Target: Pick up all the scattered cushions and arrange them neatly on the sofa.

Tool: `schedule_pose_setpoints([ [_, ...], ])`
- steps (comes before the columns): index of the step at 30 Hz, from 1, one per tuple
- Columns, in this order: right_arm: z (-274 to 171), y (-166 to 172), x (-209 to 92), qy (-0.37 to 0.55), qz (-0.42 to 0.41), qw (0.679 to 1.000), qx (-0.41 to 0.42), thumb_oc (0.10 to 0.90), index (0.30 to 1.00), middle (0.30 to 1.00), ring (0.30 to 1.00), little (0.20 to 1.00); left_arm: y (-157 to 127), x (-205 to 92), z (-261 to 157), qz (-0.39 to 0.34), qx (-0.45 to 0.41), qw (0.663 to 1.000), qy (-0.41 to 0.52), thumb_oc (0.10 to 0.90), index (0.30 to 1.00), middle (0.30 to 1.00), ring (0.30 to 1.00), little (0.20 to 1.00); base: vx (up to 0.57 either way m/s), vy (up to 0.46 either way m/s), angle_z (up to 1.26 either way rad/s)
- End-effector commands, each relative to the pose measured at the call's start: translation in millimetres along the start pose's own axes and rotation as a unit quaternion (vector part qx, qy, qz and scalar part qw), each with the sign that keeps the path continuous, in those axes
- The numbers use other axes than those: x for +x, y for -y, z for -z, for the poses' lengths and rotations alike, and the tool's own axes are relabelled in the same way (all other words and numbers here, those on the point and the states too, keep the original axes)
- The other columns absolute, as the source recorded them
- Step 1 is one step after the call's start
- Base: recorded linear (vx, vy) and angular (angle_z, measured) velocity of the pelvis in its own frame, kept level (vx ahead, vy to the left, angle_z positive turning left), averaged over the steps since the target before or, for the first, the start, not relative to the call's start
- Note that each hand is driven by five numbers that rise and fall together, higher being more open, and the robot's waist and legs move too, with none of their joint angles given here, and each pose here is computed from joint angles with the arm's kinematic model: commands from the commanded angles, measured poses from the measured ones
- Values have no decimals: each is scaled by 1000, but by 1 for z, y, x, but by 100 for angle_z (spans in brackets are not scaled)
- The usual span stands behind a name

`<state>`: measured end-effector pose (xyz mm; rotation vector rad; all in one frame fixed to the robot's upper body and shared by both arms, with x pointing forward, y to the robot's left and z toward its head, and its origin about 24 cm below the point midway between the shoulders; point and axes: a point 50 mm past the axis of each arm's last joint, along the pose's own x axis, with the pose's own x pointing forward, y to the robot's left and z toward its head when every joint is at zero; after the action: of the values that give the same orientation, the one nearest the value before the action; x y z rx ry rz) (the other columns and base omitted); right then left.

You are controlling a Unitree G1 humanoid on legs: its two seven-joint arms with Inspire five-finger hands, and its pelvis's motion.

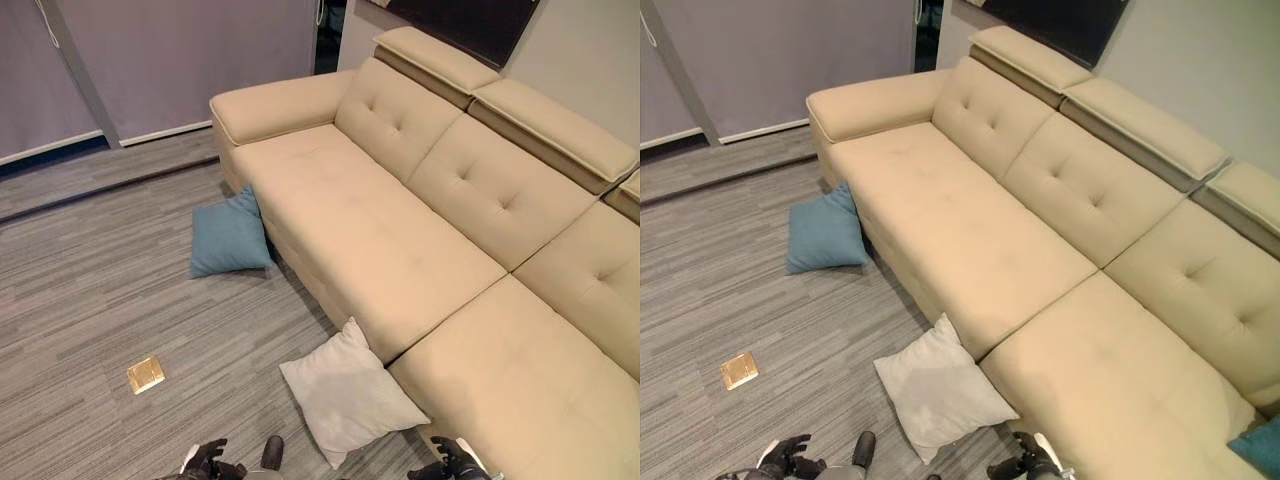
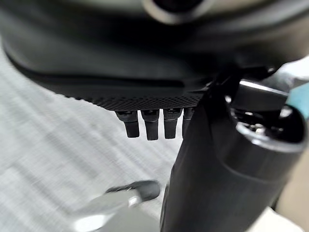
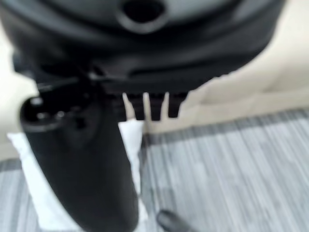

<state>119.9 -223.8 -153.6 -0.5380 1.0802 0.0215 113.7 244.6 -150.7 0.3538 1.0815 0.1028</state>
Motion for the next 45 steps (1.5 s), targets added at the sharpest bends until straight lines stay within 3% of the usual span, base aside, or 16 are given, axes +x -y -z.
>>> schedule_pose_setpoints([
  [1, -19, 20, 4, 37, 33, 999, 7, 800, 900, 900, 900, 900, -2, -1, 0, 5, 18, 1000, 12, 800, 900, 900, 900, 900, -51, 200, -97],
  [10, -36, 27, 6, 64, 44, 997, -9, 800, 900, 900, 900, 900, -15, -2, 9, -12, 4, 1000, -3, 800, 900, 900, 900, 900, -47, 126, -73],
  [25, -26, 41, 5, 55, 67, 996, -16, 800, 900, 900, 900, 900, 7, -1, -5, 22, 8, 1000, 20, 800, 900, 900, 900, 900, -5, -2, -25],
  [35, -21, 41, 5, 45, 62, 996, -38, 800, 900, 900, 900, 900, 16, 1, -13, 38, 40, 998, 30, 800, 900, 900, 900, 900, 77, 242, -25],
  [45, -43, 26, 6, 79, 43, 995, -32, 800, 900, 900, 900, 900, -3, 2, -12, 12, 51, 998, 26, 800, 900, 900, 900, 900, -21, 210, -47],
])
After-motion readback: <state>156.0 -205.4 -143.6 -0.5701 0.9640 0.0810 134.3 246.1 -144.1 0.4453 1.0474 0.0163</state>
